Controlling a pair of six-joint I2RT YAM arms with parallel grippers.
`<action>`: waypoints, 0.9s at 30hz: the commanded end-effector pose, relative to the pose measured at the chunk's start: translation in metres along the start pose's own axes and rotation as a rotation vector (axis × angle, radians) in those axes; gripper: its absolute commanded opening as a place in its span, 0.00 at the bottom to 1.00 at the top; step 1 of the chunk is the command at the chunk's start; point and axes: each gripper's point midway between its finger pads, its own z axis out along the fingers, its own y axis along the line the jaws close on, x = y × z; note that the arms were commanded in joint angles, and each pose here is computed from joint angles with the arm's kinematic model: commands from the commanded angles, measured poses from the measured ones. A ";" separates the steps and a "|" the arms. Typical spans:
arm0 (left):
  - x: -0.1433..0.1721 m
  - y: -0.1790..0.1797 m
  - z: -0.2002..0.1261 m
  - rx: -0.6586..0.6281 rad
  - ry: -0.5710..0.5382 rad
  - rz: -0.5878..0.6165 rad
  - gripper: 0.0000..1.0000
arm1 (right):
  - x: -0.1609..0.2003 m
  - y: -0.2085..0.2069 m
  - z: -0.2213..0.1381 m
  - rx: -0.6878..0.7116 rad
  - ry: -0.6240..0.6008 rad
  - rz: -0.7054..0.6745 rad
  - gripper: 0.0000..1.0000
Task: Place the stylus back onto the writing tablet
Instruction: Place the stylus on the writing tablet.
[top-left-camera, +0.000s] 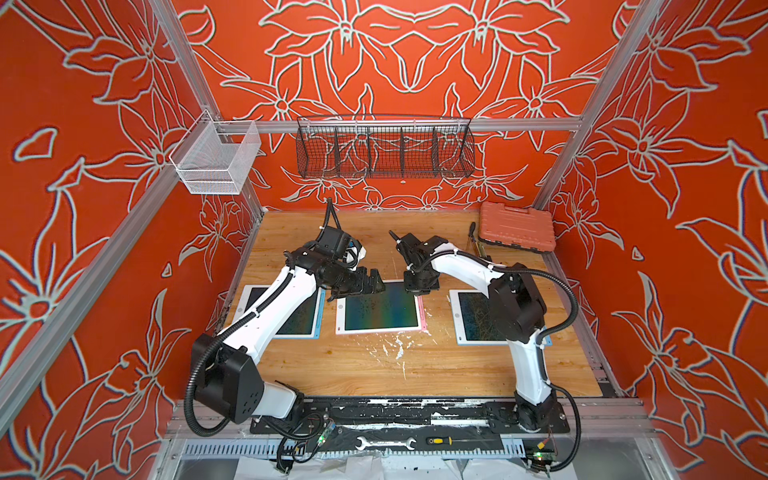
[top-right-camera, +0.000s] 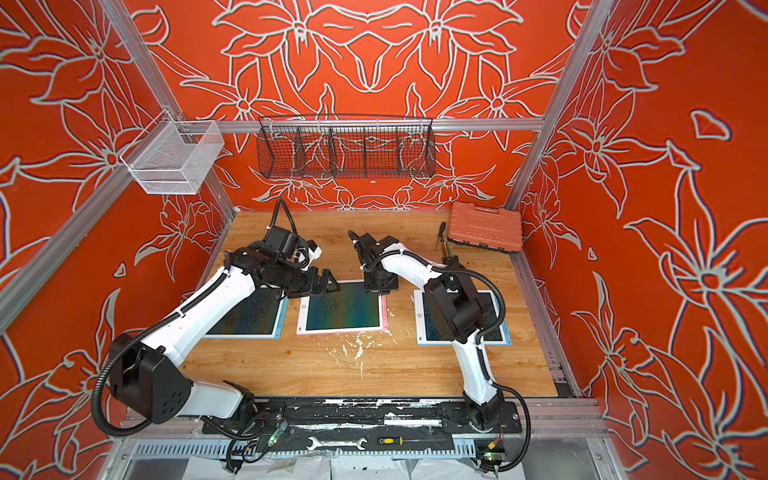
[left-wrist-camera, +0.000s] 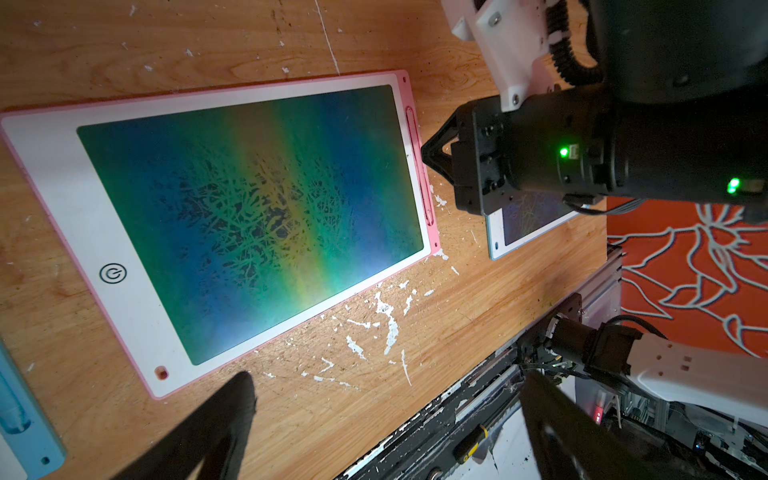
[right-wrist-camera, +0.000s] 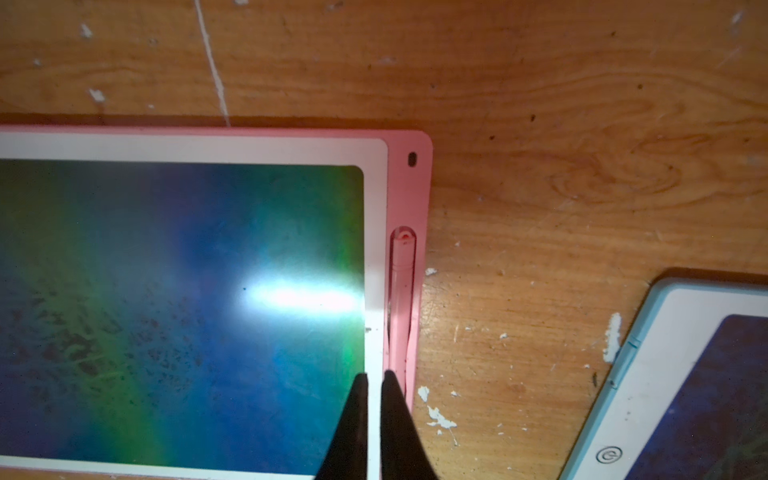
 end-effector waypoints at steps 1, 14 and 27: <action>-0.002 0.001 0.001 0.001 0.001 -0.001 0.98 | 0.017 -0.010 0.016 0.062 0.068 -0.012 0.10; -0.002 0.001 -0.001 0.000 -0.005 0.001 0.98 | 0.024 -0.015 0.029 0.083 0.103 -0.009 0.11; -0.002 0.000 -0.002 0.005 -0.005 0.000 0.98 | 0.028 -0.016 0.035 0.084 0.113 -0.004 0.09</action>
